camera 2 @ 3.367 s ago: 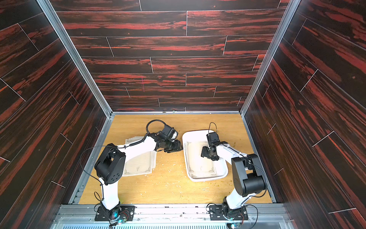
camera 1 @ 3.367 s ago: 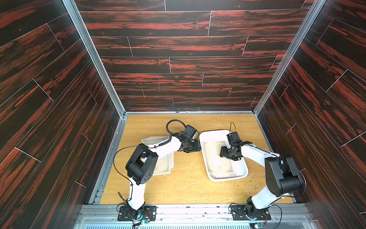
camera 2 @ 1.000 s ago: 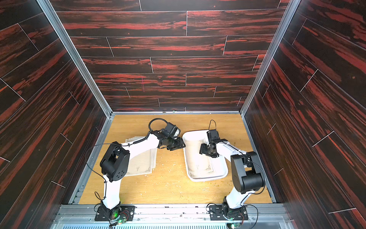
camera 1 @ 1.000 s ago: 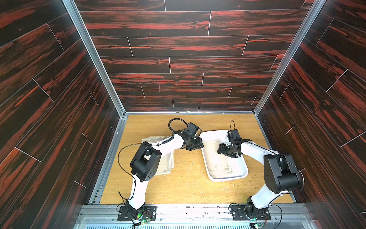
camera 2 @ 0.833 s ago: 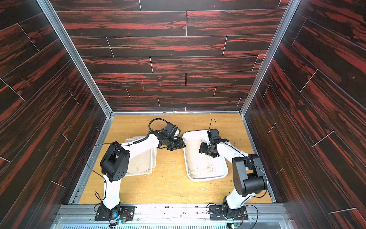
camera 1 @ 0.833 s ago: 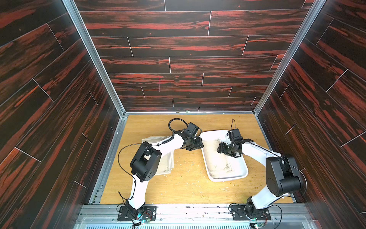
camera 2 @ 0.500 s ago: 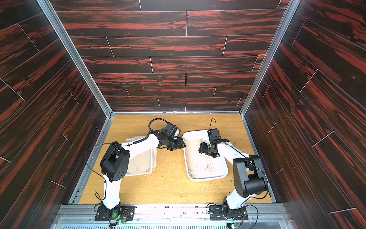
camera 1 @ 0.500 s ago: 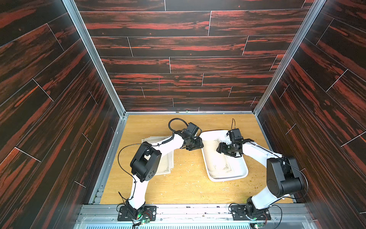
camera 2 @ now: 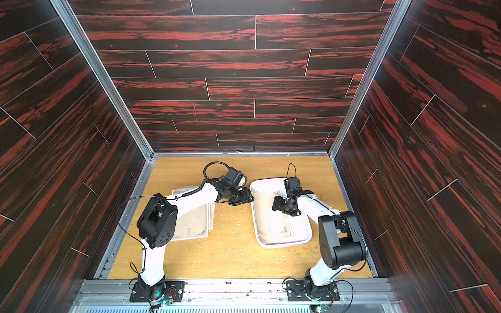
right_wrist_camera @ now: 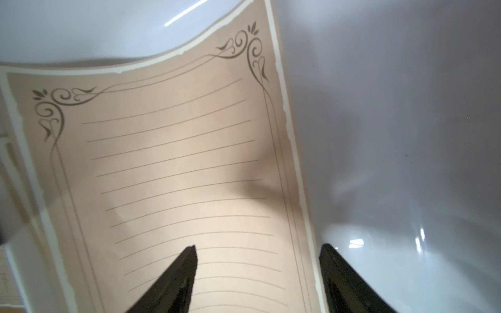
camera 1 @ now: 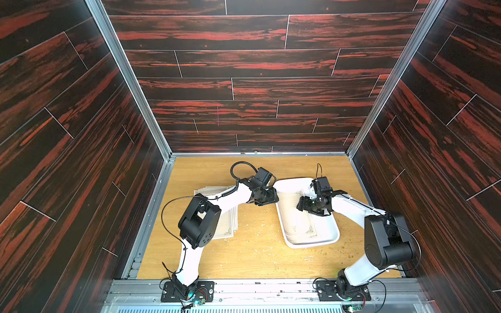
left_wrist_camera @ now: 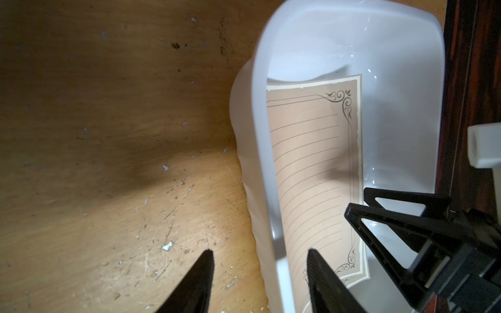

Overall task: Take out the stationery paper from the storage box
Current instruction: Pick up the stationery paper from the storage box.

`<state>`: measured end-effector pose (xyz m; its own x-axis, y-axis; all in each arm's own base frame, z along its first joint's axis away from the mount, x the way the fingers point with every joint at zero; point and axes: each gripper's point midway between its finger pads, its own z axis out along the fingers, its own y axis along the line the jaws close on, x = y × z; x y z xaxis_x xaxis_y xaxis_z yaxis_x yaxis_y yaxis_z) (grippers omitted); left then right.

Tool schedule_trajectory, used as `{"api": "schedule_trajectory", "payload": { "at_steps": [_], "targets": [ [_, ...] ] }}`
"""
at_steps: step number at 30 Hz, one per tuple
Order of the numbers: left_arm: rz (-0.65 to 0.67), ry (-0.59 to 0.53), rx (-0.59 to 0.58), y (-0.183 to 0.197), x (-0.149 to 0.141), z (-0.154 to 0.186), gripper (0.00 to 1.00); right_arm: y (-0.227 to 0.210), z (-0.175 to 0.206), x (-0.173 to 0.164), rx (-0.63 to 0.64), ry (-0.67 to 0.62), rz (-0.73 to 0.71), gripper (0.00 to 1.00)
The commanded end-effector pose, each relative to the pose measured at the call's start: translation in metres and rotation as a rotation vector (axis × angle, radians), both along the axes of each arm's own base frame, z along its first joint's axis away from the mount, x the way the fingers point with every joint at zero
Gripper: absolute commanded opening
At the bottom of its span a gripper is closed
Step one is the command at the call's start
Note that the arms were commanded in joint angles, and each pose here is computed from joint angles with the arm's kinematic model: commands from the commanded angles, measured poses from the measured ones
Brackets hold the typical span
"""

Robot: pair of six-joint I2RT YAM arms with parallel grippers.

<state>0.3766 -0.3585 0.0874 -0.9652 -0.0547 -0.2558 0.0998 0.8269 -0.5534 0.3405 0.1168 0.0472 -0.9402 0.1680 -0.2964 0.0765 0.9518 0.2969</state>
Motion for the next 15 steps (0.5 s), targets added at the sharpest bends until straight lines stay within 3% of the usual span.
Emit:
{"api": "schedule_trajectory", "payload": {
  "at_steps": [1, 15],
  "targets": [
    [-0.005, 0.006, 0.003, -0.0012, -0.0021, 0.0014, 0.58, -0.0063, -0.0172, -0.0119, -0.033, 0.058, -0.006, 0.76],
    [-0.001, 0.01, 0.012, 0.0006, -0.0023, -0.0002, 0.58, -0.0075, -0.0202, -0.0198, -0.026, 0.054, -0.004, 0.78]
  ]
}}
